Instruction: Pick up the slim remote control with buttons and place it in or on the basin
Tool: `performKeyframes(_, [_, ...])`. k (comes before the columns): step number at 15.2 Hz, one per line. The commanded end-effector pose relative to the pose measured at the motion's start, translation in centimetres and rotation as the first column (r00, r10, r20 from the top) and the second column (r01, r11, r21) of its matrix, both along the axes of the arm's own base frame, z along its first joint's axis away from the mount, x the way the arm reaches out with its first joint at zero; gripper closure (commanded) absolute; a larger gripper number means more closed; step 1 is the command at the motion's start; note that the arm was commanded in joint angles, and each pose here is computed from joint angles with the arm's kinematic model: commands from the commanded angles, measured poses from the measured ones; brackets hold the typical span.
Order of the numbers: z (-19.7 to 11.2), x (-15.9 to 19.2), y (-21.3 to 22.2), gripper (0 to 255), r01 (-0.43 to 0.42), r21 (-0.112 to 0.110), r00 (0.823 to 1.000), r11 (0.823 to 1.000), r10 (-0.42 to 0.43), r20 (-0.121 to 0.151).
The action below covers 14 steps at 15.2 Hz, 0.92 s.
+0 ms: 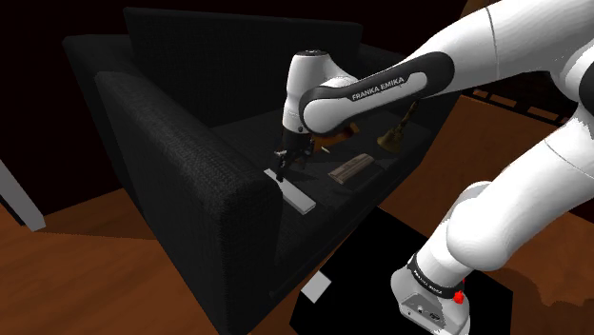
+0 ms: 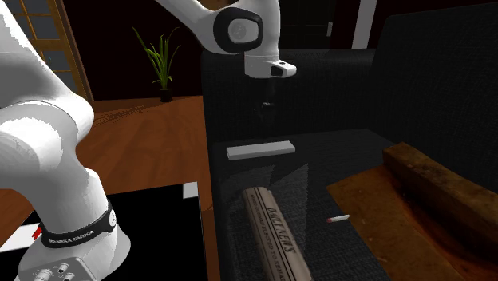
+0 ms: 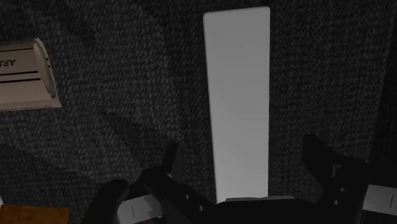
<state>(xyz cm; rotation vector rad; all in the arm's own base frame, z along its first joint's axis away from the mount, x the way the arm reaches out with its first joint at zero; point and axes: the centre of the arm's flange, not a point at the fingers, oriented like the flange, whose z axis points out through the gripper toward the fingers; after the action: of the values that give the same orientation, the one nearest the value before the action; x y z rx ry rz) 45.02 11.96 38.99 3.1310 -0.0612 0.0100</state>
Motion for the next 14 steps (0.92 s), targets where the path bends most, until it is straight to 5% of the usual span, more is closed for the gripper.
performKeyframes(1, [-1.9,0.7,0.8,0,0.007,-0.009,1.0,1.0,-0.007,-0.01])
performKeyframes(14, [-5.9,0.7,0.8,0,0.007,-0.009,1.0,1.0,-0.007,-0.01])
